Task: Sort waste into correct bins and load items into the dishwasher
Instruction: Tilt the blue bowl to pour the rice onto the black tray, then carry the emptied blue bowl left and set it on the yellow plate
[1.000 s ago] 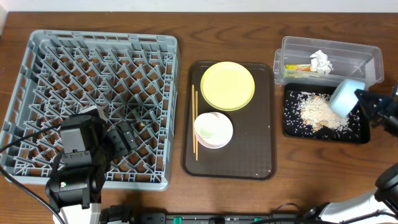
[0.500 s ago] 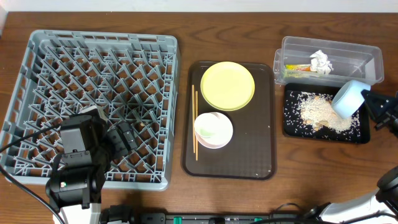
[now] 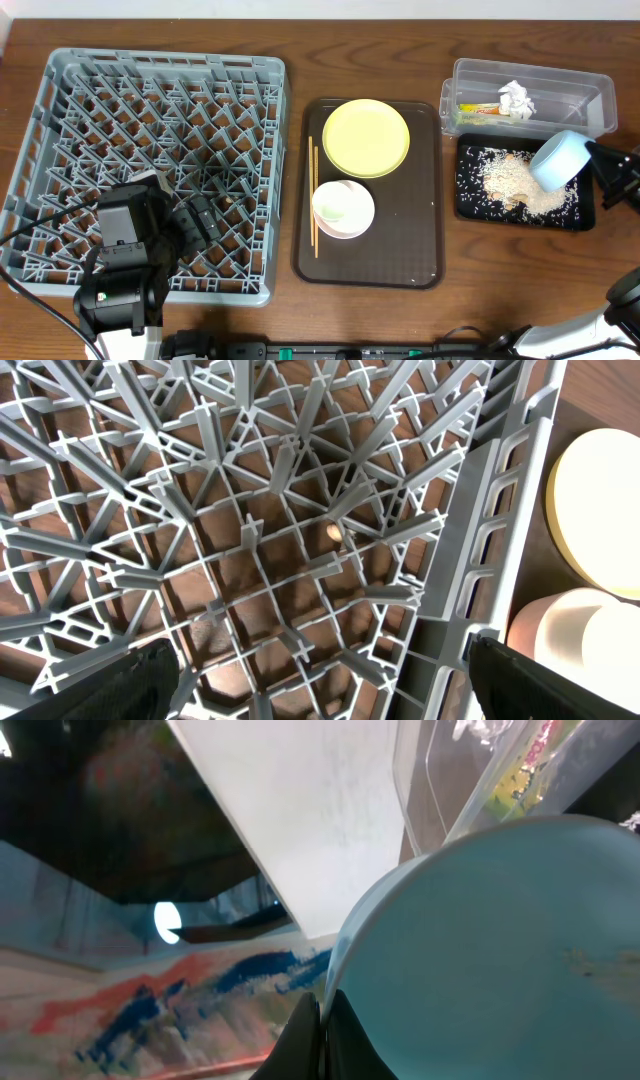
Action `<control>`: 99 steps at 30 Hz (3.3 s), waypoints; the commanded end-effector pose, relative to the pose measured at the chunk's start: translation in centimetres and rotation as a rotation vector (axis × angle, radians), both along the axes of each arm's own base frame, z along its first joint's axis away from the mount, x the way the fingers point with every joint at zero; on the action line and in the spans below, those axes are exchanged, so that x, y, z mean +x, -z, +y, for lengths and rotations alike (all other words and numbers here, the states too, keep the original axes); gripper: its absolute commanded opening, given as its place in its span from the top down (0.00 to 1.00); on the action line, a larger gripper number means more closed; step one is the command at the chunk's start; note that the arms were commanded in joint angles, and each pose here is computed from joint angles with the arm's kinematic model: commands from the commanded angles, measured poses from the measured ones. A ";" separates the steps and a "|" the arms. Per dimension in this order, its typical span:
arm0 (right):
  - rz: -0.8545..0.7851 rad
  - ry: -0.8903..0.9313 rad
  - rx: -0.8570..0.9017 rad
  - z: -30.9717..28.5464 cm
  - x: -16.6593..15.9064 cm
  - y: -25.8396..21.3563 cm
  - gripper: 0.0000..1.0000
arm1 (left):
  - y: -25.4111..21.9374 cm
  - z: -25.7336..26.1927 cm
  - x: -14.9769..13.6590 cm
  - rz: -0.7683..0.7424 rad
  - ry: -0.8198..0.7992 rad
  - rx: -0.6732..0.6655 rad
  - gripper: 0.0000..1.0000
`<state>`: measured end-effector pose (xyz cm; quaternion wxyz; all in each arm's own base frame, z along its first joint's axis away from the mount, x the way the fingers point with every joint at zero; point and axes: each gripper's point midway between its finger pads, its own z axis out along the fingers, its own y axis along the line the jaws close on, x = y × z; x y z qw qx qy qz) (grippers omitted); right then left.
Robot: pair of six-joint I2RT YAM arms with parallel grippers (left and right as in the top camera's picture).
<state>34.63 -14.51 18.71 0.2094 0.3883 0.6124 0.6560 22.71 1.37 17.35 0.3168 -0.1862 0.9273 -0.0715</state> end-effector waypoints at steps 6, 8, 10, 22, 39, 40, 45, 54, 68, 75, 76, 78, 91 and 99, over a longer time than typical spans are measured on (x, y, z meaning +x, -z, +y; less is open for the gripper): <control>0.029 0.013 0.097 -0.7 0.1 -0.5 0.99 | -0.1 -0.1 0.0 -0.002 0.003 0.001 0.05; 0.003 0.012 0.062 -0.9 0.2 -0.5 0.99 | -0.1 -0.1 0.0 -0.002 0.003 0.001 0.05; -0.034 0.008 -0.016 -0.9 0.4 -0.2 0.99 | -0.1 -0.1 0.0 -0.002 0.003 0.001 0.05; 0.048 -0.189 -0.338 4.5 -0.7 4.6 0.99 | -0.2 -0.1 0.0 -0.002 0.003 0.001 0.05; -0.304 -0.672 -0.750 17.6 -1.6 0.2 0.99 | -0.2 -0.1 0.0 -0.002 0.003 0.001 0.05; -0.334 -0.713 -0.805 18.7 -1.7 -0.2 0.99 | -0.2 -0.1 0.0 -0.002 0.003 0.001 0.05; -0.380 -0.848 -1.068 23.2 -0.9 0.1 0.98 | -0.2 -0.1 0.0 -0.002 0.003 0.001 0.05; -0.571 -0.969 -1.593 32.8 3.2 3.9 0.99 | -0.2 -0.1 0.0 -0.002 0.003 0.001 0.05; -0.576 -0.977 -1.616 38.6 6.2 11.2 0.89 | -0.2 -0.1 0.0 -0.002 0.003 0.001 0.05; -0.588 -0.956 -1.600 39.1 6.4 10.8 0.75 | -0.2 -0.1 0.0 -0.002 0.003 0.001 0.05; -0.585 -0.955 -1.594 39.1 6.3 10.5 0.76 | -0.2 -0.1 0.0 -0.002 0.003 0.001 0.05; -0.578 -0.937 -1.587 38.9 6.0 9.3 0.72 | -0.2 -0.1 0.0 -0.002 0.003 0.001 0.05; -0.599 -1.011 -1.386 38.0 -2.9 -0.1 0.47 | -0.2 -0.1 0.0 -0.002 0.003 0.001 0.05; -0.397 -1.157 -1.330 38.9 -5.8 4.8 0.59 | -0.2 -0.1 0.0 -0.002 0.003 0.001 0.05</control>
